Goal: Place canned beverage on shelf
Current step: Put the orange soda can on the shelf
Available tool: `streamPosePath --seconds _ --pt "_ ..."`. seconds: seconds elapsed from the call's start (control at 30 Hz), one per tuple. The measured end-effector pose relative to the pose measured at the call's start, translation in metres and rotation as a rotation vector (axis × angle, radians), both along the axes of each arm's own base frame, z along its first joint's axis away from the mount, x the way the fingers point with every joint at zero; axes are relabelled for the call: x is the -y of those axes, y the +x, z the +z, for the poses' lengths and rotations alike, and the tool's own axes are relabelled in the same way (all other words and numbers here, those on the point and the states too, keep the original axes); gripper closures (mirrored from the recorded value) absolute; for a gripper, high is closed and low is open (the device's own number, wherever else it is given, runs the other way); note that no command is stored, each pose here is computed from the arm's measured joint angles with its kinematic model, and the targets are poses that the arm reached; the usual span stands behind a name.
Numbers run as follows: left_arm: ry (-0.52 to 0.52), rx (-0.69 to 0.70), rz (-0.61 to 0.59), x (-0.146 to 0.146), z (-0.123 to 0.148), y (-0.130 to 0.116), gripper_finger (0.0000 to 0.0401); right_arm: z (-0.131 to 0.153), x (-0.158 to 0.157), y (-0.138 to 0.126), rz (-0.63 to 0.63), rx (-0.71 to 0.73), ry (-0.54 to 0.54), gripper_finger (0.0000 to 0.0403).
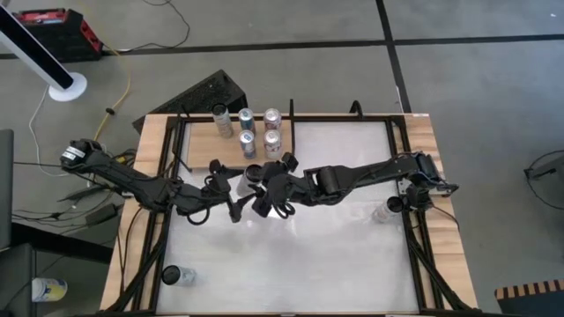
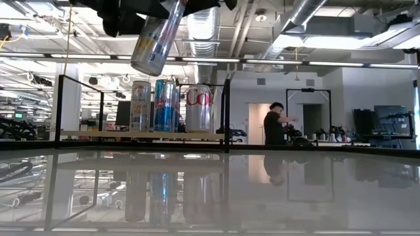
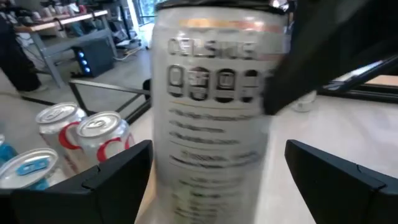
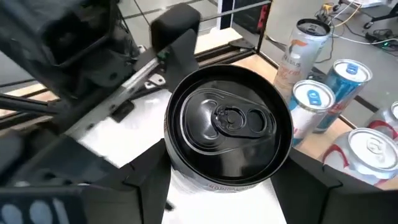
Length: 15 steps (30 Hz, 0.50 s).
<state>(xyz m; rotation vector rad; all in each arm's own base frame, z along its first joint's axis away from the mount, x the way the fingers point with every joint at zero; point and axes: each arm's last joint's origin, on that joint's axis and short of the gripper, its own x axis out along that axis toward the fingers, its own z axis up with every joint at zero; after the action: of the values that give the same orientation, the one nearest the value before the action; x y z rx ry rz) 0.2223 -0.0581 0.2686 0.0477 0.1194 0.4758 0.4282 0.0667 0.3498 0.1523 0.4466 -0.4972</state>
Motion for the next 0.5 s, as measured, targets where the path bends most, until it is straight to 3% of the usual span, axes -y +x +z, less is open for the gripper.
streamPosePath --seconds 0.37,0.5 --pt "0.029 -0.008 0.101 -0.007 0.0 0.0 0.0115 0.003 0.001 0.009 0.004 0.092 0.016 0.0147" --pt "0.04 -0.016 0.108 -0.007 0.0 0.0 0.0154 0.0 0.001 0.011 0.001 0.083 0.017 0.0147"
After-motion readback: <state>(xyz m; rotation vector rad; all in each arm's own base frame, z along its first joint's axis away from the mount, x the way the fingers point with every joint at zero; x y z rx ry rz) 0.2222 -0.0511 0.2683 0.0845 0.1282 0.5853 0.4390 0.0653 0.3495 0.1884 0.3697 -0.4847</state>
